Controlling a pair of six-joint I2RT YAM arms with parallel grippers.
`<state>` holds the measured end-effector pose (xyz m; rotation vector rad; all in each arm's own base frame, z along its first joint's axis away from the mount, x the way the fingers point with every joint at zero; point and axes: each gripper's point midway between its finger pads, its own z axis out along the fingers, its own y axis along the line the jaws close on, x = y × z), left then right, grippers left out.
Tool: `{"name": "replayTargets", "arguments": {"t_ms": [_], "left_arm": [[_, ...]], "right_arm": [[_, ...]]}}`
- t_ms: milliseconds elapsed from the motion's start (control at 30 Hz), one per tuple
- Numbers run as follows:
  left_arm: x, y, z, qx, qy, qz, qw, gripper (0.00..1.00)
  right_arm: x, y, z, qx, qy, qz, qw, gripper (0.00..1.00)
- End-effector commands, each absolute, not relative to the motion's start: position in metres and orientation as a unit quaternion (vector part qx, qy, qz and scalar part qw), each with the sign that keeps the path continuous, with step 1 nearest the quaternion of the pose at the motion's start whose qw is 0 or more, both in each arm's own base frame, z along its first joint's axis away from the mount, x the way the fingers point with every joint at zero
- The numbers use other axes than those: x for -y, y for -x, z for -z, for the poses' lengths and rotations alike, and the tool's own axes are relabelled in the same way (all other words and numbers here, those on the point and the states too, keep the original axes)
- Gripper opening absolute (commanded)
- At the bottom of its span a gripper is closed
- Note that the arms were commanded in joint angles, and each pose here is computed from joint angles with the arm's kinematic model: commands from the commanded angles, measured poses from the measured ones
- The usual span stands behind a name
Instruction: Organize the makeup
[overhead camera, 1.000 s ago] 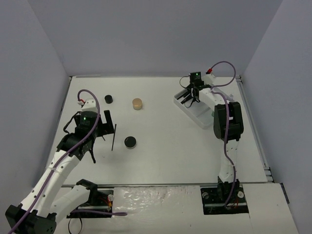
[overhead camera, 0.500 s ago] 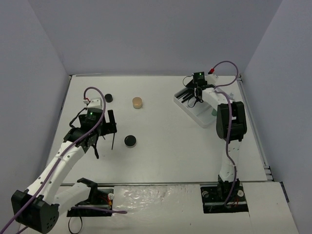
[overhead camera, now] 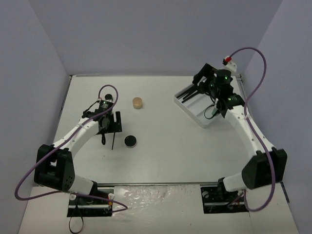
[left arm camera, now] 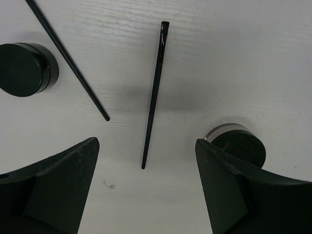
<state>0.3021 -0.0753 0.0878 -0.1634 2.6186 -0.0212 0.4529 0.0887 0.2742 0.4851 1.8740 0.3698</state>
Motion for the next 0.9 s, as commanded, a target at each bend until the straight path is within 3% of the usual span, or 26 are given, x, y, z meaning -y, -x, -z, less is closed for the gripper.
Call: {"name": "replayTargets", "arguments": {"t_ms": [0,233,567,867], "left_arm": [[0.085,-0.333,-0.093,-0.963,0.048,0.028,0.262,0.72],[0.087,-0.350,-0.065,-0.973,0.041,0.021,0.225,0.45],[0.082,-0.358,-0.043,-0.979,0.032,0.000,0.202,0.37],[0.085,-0.346,-0.020,-0.984,0.045,0.007,0.172,0.17]], "right_arm": [[-0.094,-0.404,-0.303,-0.781,-0.118,-0.181,0.585,1.00],[-0.102,-0.357,-0.299,-0.778,-0.088,-0.221,0.581,1.00],[-0.104,-0.344,-0.286,-0.785,-0.074,-0.226,0.573,1.00],[-0.112,-0.345,-0.281,-0.791,-0.045,-0.232,0.564,1.00]]}}
